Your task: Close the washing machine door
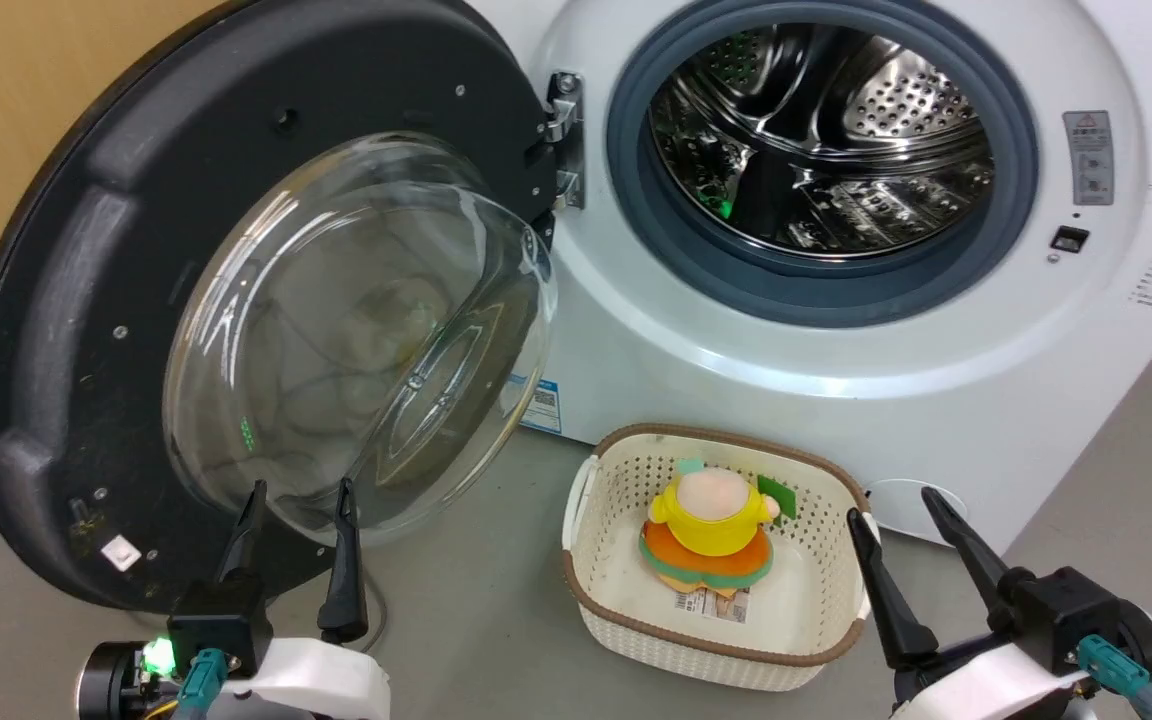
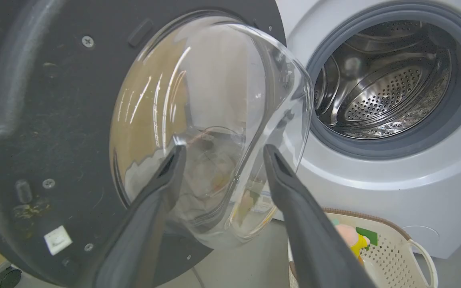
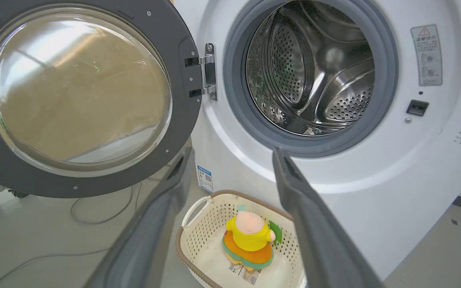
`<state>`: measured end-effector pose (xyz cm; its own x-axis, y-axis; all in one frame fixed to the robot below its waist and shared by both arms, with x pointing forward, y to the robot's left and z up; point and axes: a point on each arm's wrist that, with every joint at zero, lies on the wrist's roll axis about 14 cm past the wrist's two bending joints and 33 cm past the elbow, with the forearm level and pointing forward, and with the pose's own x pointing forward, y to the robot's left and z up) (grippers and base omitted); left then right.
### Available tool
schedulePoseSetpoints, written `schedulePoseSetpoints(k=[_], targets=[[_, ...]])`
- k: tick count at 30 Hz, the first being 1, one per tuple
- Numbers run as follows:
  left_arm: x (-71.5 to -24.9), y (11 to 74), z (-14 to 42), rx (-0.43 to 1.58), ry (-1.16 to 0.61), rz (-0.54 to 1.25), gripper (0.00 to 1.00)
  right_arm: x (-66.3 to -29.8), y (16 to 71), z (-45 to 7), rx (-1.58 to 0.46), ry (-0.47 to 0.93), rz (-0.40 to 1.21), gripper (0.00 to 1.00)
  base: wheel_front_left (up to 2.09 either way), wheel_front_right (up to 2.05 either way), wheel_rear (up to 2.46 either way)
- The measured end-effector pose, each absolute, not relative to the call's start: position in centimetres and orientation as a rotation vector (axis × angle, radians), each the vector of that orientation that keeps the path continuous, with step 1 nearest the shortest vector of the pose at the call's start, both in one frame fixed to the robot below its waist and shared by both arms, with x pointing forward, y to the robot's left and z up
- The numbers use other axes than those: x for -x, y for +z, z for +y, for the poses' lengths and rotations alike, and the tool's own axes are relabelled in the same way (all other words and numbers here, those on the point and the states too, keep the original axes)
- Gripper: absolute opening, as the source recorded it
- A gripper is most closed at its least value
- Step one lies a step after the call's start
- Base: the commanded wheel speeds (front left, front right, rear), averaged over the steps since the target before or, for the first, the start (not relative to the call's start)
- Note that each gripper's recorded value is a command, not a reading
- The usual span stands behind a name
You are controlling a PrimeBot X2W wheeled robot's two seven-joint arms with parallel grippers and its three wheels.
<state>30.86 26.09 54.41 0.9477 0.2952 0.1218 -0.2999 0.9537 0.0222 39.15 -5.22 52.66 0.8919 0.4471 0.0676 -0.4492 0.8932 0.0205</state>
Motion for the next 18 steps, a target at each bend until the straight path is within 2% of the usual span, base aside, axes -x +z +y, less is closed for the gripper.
schedulePoseSetpoints(k=[18], targets=[[-28.1,55.0,28.5,-0.048,0.419,-0.156,1.00,-39.6,52.8,-1.2,-0.064,0.594,-0.079,1.00,0.00,0.00,0.00]])
